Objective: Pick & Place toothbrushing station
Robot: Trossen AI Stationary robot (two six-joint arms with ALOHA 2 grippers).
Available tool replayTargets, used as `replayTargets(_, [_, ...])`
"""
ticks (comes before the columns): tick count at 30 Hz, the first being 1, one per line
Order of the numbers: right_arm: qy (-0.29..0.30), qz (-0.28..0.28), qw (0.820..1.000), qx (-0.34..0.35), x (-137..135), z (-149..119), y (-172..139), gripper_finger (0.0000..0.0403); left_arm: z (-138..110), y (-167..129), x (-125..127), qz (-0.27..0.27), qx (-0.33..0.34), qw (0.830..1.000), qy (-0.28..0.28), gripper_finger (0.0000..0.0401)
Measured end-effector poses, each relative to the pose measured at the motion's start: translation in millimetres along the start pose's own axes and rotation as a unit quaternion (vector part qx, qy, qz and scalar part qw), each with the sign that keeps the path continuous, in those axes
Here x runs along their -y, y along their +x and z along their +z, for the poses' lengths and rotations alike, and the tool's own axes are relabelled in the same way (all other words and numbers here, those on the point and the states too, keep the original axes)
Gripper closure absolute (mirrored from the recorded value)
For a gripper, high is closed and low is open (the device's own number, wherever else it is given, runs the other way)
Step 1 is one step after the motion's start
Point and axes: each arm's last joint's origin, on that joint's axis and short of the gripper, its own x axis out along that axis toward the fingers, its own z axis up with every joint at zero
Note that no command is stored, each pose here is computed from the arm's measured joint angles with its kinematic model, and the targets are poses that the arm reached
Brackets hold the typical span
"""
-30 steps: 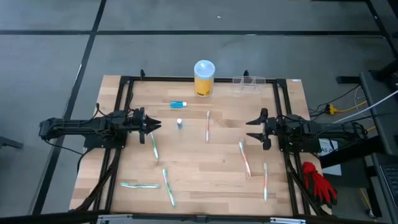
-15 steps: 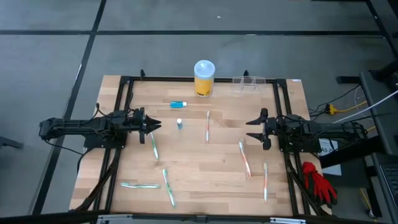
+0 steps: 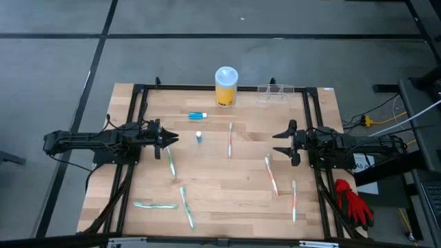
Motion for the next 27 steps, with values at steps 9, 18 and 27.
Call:
replayTargets(9, [0.001,0.001,1.0,0.019,0,4,0,0.016,0,0,0,0.0,0.0,1.0,0.0,0.0313])
replayTargets(18, [0.266,-0.048,0.944,0.188,5,32,-6,0.016,0,0,0,0.0,0.0,1.0,0.0,0.0313])
replayTargets(27, [0.538,-0.058,0.8,0.259,10,35,-9,0.016,0,0,0,0.0,0.0,1.0,0.0,0.0313])
